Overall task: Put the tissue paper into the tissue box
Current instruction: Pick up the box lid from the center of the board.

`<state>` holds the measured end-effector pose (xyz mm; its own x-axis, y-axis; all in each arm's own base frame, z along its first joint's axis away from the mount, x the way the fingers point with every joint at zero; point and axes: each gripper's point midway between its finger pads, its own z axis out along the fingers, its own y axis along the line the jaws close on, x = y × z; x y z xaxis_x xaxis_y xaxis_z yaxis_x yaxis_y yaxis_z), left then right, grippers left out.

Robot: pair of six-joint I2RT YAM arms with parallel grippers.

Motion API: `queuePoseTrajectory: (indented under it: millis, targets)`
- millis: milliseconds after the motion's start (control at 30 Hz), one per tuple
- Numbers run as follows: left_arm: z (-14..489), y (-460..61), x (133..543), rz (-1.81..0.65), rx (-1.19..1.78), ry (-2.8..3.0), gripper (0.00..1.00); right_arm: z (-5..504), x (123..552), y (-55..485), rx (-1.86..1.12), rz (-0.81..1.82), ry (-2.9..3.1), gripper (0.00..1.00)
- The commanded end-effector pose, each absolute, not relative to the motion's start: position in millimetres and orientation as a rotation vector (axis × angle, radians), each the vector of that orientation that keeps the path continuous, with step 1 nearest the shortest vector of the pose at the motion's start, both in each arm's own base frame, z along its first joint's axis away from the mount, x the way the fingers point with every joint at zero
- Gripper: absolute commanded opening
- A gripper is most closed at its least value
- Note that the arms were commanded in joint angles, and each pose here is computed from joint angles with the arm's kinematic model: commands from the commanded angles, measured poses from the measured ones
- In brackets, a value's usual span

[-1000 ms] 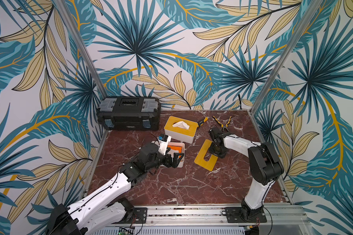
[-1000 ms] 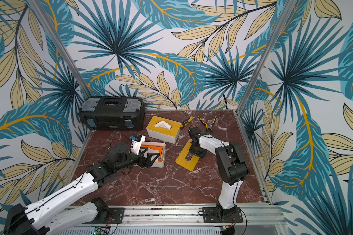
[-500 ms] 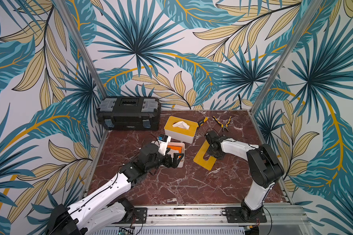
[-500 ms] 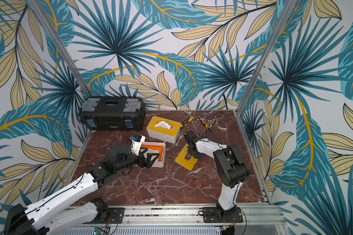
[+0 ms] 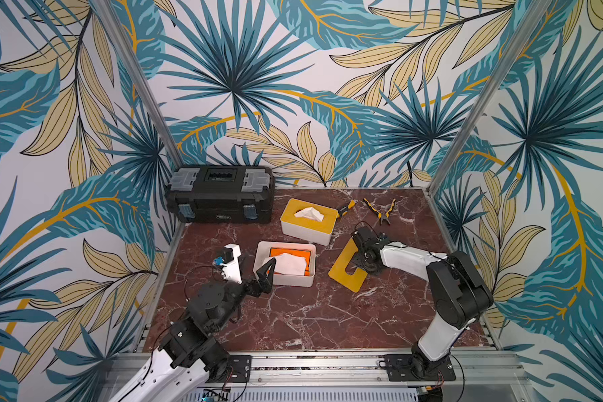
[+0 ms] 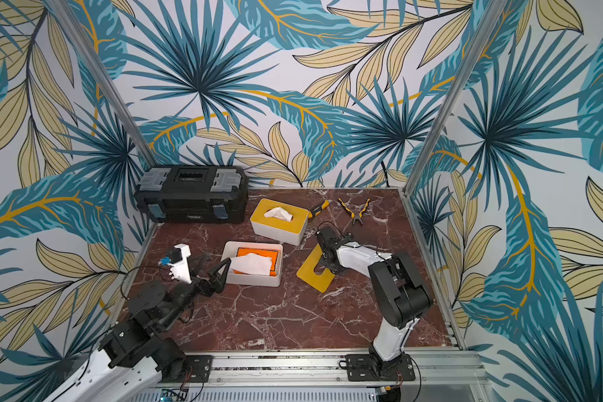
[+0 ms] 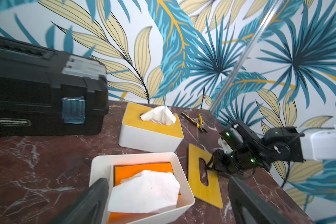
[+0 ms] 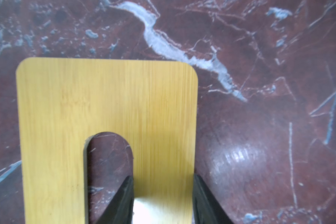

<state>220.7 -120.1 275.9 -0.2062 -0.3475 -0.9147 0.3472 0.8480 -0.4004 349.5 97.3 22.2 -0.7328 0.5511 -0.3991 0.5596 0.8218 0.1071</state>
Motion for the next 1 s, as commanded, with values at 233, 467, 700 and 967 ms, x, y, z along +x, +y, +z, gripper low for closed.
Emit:
queuePoseTrajectory:
  millis: [233, 467, 700, 967]
  targets:
    - [245, -91, 230, -0.464, -0.105, 1.654, 1.0, 15, 329, 112, 0.842, 0.073, 2.647, 0.0]
    - [241, -117, 242, -0.495, -0.025, 1.703, 1.0, 34, 329, 112, 0.828, 0.104, 2.598, 0.0]
    - [236, -146, 250, -0.558, 0.072, 1.769, 1.0, 51, 324, 111, 0.823, 0.137, 2.557, 0.0]
    - [243, -192, 253, -0.69, 0.257, 1.821, 1.0, 69, 321, 112, 0.78, 0.182, 2.534, 0.0]
